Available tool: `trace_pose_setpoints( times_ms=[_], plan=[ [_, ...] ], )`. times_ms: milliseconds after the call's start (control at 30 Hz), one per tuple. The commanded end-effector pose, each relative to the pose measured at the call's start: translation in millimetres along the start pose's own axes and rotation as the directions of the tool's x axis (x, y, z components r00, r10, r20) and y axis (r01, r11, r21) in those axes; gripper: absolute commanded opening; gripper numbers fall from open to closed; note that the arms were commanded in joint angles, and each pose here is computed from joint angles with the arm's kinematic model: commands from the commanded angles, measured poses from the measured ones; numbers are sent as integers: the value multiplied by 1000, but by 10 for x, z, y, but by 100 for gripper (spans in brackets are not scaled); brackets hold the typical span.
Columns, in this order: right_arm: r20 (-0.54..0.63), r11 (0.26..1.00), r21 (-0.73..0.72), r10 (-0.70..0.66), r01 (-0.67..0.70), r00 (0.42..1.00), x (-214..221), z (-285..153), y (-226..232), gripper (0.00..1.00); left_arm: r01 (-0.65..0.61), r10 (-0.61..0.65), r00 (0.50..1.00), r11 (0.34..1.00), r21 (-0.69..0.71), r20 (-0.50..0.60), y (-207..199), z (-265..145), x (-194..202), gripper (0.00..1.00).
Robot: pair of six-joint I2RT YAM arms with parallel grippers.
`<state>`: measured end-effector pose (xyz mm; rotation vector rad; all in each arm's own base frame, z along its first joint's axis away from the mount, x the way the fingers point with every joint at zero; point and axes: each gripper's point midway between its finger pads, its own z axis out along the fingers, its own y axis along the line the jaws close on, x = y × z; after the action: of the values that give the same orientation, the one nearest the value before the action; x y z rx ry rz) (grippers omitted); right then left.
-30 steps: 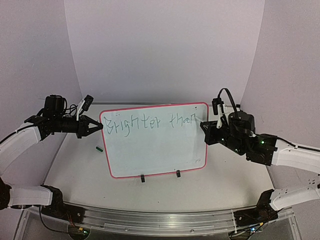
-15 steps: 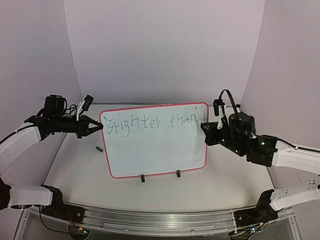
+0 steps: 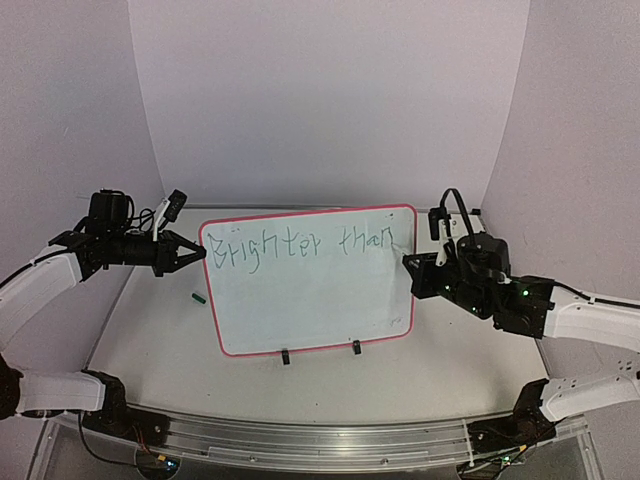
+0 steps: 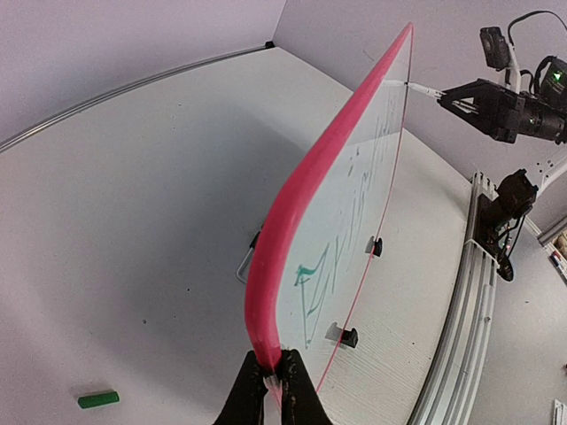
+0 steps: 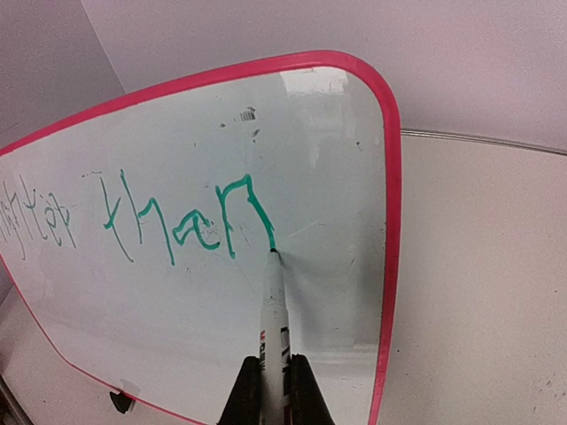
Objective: Write a sentence on the whiteboard
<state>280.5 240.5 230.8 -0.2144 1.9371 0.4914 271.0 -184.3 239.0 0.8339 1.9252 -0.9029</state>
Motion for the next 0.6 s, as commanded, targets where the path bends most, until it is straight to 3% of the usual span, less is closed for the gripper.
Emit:
trace_pose_setpoints(
  times_ms=[0,333,567],
  plan=[
    [14,1000,9,19,-19,1000,-30,-50,-40,0,26,-25,996,1000,16,-88,-37,93,228,0],
    [57,996,-93,17,-12,998,-250,-232,122,0,25,-24,996,1000,12,-83,-44,79,213,0],
    [32,954,-295,-41,49,999,-327,-327,550,0,21,-21,997,1000,9,-78,-49,71,187,0]
  ],
)
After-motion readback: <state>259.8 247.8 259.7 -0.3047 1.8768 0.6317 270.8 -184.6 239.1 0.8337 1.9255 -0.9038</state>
